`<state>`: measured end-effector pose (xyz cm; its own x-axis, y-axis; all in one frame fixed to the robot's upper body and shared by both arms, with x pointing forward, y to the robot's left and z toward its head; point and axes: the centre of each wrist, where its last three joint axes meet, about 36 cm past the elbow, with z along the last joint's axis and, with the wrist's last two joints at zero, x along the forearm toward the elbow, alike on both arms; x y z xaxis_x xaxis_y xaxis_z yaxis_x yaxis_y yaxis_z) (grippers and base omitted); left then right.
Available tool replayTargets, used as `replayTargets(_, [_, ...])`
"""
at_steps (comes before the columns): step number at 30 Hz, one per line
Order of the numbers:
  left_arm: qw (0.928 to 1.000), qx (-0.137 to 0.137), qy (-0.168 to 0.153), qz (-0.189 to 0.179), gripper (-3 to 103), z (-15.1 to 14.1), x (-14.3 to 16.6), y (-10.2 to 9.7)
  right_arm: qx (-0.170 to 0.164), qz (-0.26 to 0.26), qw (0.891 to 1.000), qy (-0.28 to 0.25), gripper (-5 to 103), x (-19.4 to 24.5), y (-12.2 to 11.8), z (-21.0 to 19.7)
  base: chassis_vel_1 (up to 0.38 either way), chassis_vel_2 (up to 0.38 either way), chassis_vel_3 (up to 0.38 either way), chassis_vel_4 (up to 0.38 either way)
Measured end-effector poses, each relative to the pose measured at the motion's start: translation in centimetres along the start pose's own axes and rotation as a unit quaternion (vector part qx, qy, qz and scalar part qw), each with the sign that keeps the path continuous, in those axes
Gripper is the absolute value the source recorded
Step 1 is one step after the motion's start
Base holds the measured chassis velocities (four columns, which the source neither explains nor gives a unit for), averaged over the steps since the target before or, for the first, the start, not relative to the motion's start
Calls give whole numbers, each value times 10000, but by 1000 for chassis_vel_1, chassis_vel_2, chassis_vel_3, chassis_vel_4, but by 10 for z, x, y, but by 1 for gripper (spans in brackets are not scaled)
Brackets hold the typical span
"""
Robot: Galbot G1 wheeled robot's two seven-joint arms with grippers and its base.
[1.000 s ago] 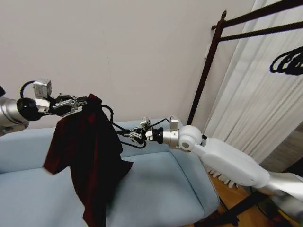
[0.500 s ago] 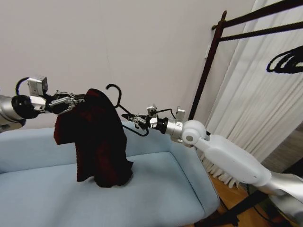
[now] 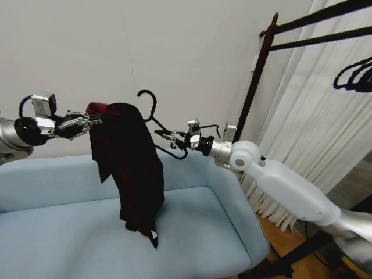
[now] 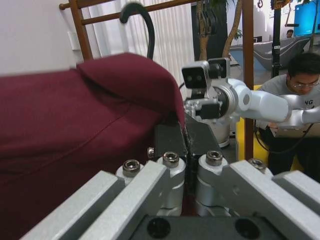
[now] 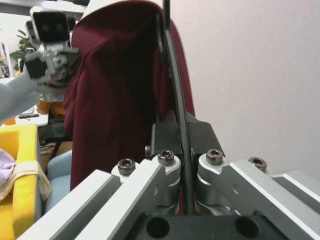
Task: Pick up the clothes from the sofa and hang them on the clothes hanger.
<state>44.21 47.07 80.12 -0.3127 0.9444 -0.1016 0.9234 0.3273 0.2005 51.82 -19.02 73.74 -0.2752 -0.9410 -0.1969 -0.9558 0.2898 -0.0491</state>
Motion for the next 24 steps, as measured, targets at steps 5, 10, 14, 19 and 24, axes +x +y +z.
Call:
replayTargets(5, [10000,-19,-57,30,0,2,0,-4,24,95,9999,68,2,3,0,-7,0,0,0,0])
replayTargets(10, [10000,17,-70,-12,0,10,5,-11,106,150,9996,226,2,11,0,-13,0,0,0,0])
replayTargets(14, [10000,32,-67,-50,0,15,8,-13,281,158,9984,469,2,20,-2,-27,0,0,0,0])
replayTargets(19, [9998,-11,-75,-185,0,15,4,-17,386,258,9974,552,2,25,0,-40,0,0,0,0])
replayTargets(24, [9993,9,-123,-366,7,18,1,-19,418,327,9970,564,2,30,0,-46,0,0,0,0])
